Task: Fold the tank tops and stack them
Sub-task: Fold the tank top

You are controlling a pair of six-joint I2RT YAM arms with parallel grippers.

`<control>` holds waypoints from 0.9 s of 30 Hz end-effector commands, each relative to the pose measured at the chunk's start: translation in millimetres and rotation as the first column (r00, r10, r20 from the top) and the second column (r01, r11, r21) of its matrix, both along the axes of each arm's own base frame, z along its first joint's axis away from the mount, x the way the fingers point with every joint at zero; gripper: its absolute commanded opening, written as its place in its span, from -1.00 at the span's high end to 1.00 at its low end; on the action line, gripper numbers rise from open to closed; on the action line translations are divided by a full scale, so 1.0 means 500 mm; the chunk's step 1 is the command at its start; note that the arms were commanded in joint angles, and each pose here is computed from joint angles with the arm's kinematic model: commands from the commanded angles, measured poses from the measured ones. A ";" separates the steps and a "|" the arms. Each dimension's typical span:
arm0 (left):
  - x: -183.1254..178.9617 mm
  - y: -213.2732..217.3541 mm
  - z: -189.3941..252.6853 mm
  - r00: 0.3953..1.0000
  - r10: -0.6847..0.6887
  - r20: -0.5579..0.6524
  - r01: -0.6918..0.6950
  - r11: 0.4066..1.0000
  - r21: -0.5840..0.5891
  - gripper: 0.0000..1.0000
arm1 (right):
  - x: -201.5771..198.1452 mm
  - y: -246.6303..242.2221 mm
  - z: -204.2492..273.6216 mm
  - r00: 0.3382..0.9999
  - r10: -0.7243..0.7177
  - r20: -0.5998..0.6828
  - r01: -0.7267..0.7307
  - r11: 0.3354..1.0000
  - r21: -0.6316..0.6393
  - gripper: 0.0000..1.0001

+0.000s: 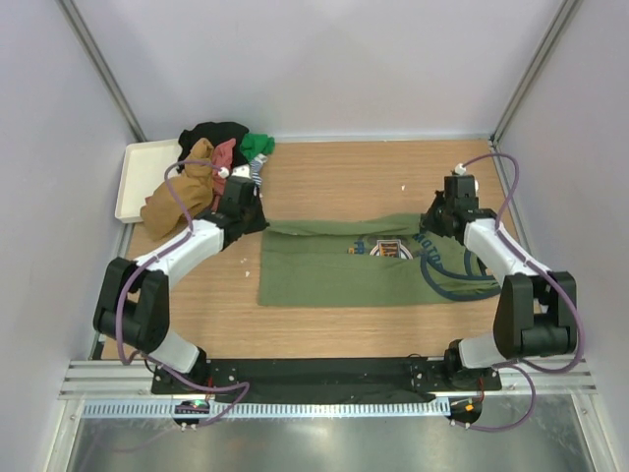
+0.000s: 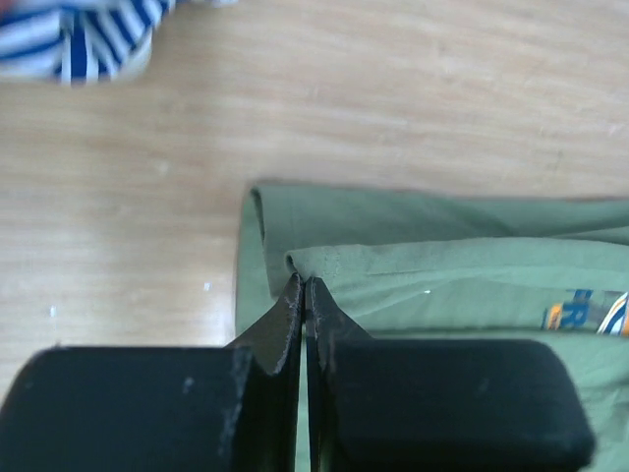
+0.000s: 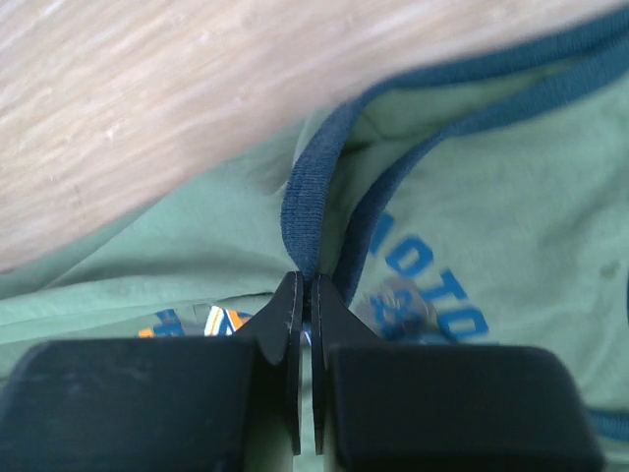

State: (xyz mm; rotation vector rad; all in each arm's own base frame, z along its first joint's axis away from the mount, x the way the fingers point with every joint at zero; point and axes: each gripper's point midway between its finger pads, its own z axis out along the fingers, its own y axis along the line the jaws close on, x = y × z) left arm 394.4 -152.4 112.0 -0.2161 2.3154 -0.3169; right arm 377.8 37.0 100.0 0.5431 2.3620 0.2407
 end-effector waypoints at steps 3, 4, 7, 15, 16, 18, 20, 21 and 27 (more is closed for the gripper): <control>-0.043 0.010 0.008 0.998 0.026 0.056 -0.025 0.999 -0.023 1.00 | -0.048 0.002 0.030 0.996 -0.012 0.085 0.011 1.000 0.015 0.97; -0.050 0.009 0.004 0.998 0.025 0.053 -0.023 0.999 -0.023 1.00 | -0.058 0.003 0.029 0.997 -0.012 0.080 0.011 1.000 0.018 0.97; -0.079 0.011 -0.004 0.999 0.023 0.048 -0.022 0.999 -0.023 1.00 | -0.091 0.000 0.022 0.997 -0.013 0.076 0.011 1.000 0.017 0.95; -0.121 0.018 0.007 0.998 0.026 0.065 -0.024 0.999 -0.041 1.00 | -0.131 -0.002 0.018 0.997 -0.019 0.069 0.018 1.000 0.023 0.93; -0.123 0.018 0.009 0.998 0.027 0.063 -0.024 0.999 -0.043 1.00 | -0.137 -0.001 0.016 0.997 -0.027 0.070 0.025 0.999 0.031 0.92; -0.132 0.016 0.013 0.998 0.027 0.059 -0.024 0.999 -0.049 1.00 | -0.144 -0.002 0.012 0.997 -0.034 0.070 0.032 0.999 0.035 0.93; -0.144 0.018 0.006 0.998 0.029 0.054 -0.026 0.998 -0.053 1.00 | -0.158 -0.001 -0.001 0.997 -0.042 0.065 0.039 0.998 0.045 0.93; -0.152 0.012 -0.001 0.999 0.026 0.045 -0.023 0.998 -0.058 1.00 | -0.161 -0.001 -0.007 0.997 -0.045 0.064 0.042 0.998 0.048 0.93; -0.205 0.005 -0.080 0.997 0.047 -0.054 -0.050 0.997 -0.055 0.99 | -0.212 0.025 -0.086 0.997 -0.073 -0.020 0.075 0.986 0.150 0.90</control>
